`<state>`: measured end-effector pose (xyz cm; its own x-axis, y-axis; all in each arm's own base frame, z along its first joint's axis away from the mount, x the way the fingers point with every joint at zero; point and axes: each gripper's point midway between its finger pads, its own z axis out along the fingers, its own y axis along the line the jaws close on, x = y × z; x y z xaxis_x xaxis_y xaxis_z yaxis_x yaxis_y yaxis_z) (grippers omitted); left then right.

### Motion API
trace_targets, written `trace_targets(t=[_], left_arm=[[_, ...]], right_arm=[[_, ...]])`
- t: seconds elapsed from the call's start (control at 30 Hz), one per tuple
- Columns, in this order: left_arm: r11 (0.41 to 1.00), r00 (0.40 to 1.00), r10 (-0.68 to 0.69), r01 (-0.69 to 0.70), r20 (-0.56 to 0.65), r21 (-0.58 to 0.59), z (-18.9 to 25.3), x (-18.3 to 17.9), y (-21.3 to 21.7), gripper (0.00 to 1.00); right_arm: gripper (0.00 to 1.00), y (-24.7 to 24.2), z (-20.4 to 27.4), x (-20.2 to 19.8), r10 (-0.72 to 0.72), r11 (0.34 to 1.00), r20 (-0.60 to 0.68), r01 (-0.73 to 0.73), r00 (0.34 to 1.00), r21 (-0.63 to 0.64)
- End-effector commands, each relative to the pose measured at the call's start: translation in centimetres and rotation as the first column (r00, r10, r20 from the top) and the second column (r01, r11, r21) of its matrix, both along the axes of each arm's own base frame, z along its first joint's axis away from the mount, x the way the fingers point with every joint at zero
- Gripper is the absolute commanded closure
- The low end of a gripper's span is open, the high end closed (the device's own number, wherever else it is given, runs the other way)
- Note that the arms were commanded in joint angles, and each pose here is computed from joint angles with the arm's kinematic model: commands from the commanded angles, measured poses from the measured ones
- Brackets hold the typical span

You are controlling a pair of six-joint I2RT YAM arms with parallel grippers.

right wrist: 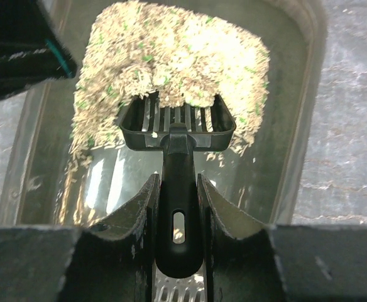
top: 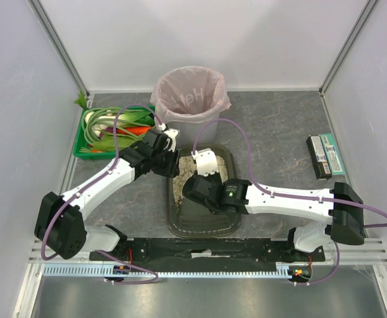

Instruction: Clean the litter box

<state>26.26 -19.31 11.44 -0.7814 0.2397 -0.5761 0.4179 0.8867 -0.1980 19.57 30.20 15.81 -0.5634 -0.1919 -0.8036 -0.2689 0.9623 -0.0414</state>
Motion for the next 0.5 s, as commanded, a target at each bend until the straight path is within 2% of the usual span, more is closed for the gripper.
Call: trace_targets(t=[0.0, 0.2, 0.47], left_arm=[[0.999, 0.999, -0.048, 0.048, 0.013, -0.002, 0.0, -0.1, -0.3, 0.49], [0.999, 0.999, -0.034, 0.034, 0.038, 0.007, 0.5, 0.0, 0.1, 0.5], [1.0, 0.998, -0.03, 0.03, 0.061, 0.001, 1.1, 0.0, 0.3, 0.48]], right_arm=[[1.0, -1.5, 2.0, 2.8, -0.095, 0.995, 0.125, 0.095, 0.988, 0.005], [1.0, -3.0, 2.4, 2.2, -0.085, 0.996, 0.111, 0.086, 0.99, -0.002], [1.0, -3.9, 3.4, -0.2, -0.017, 0.999, 0.0, 0.017, 1.0, 0.033]])
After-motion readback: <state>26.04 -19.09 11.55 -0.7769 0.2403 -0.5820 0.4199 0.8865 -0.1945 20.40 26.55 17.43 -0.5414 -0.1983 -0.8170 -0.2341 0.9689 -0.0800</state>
